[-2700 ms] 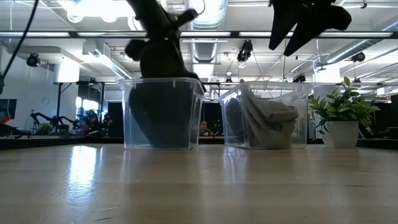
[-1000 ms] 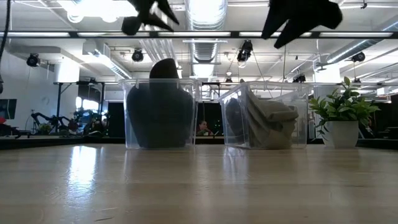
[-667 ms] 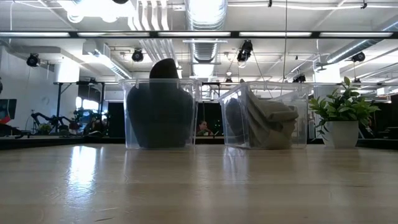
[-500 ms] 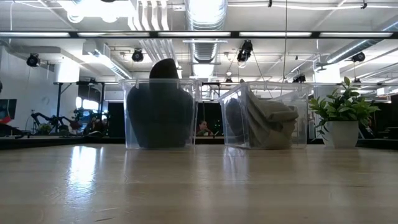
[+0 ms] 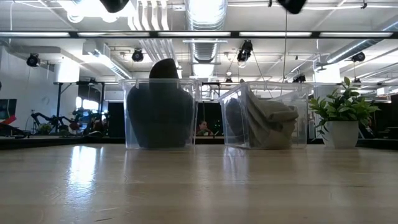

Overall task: Pick & Place hat
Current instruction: Return to Home Position

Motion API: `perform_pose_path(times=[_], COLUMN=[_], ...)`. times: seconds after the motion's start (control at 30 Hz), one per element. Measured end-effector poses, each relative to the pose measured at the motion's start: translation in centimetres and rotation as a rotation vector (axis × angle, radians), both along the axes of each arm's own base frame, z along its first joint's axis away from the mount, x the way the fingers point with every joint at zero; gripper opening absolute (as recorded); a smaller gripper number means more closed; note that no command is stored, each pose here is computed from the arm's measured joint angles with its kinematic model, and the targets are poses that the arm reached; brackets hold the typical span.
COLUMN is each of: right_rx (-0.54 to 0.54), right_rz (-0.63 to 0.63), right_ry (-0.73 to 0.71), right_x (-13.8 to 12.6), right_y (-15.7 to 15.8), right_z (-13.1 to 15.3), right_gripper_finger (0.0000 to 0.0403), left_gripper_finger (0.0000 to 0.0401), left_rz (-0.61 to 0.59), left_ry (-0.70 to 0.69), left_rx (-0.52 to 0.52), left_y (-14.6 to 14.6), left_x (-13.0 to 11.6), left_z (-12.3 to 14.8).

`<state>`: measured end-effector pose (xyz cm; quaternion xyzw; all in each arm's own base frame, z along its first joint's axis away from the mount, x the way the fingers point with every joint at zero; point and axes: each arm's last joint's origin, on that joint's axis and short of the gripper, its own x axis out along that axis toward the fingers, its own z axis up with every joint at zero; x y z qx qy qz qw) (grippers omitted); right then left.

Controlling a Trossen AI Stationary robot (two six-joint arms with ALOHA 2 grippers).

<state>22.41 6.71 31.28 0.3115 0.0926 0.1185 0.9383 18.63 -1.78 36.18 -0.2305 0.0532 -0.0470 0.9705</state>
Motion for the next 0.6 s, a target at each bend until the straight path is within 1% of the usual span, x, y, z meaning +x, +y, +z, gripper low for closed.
perform_pose_path(times=[0.07, 0.1, 0.17, 0.2, 0.27, 0.33, 0.4, 0.47, 0.53, 0.6], right_rx=[0.029, 0.031, 0.012, -0.008, -0.045, -0.053, -0.058, -0.062, -0.061, -0.054], right_rz=[0.066, 0.080, 0.082, 0.077, 0.044, -0.005, -0.046, -0.080, -0.103, -0.151], right_ry=[-0.154, -0.199, -0.258, -0.265, -0.252, -0.215, -0.172, -0.147, -0.120, -0.083], right_x=[0.5, 0.5, 0.2, -0.1, -0.9, -1.8, -2.7, -3.7, -4.6, -5.4], right_y=[-1.4, -2.1, -3.6, -4.3, -5.5, -6.6, -7.3, -7.9, -8.2, -8.3], right_z=[-1.2, -1.9, -2.8, -3.2, -4.0, -5.0, -5.9, -6.6, -7.4, -8.4], right_gripper_finger=[0.0192, 0.0192, 0.0192, 0.0192, 0.0192, 0.0192, 0.0192, 0.0192, 0.0192, 0.0192], left_gripper_finger=[0.0103, 0.0103, 0.0103, 0.0103, 0.0103, 0.0103, 0.0103, 0.0103, 0.0103, 0.0103], left_rz=[-0.002, -0.003, -0.006, -0.015, -0.035, -0.066, -0.077, -0.075, -0.068, -0.029], left_ry=[-0.025, -0.032, -0.068, -0.086, -0.127, -0.116, -0.091, -0.065, -0.076, -0.088], left_rx=[0.018, 0.030, 0.055, 0.068, 0.099, 0.121, 0.121, 0.114, 0.111, 0.111], left_y=[0.0, 0.1, 0.2, 0.2, 0.2, 0.2, 0.3, 0.4, 0.4, 0.6], left_x=[-0.6, -0.9, -1.9, -2.4, -3.7, -4.8, -5.9, -6.6, -7.1, -7.5], left_z=[-0.3, -0.3, 0.0, 0.1, 0.6, 0.2, -0.4, -1.2, -1.9, -2.7])
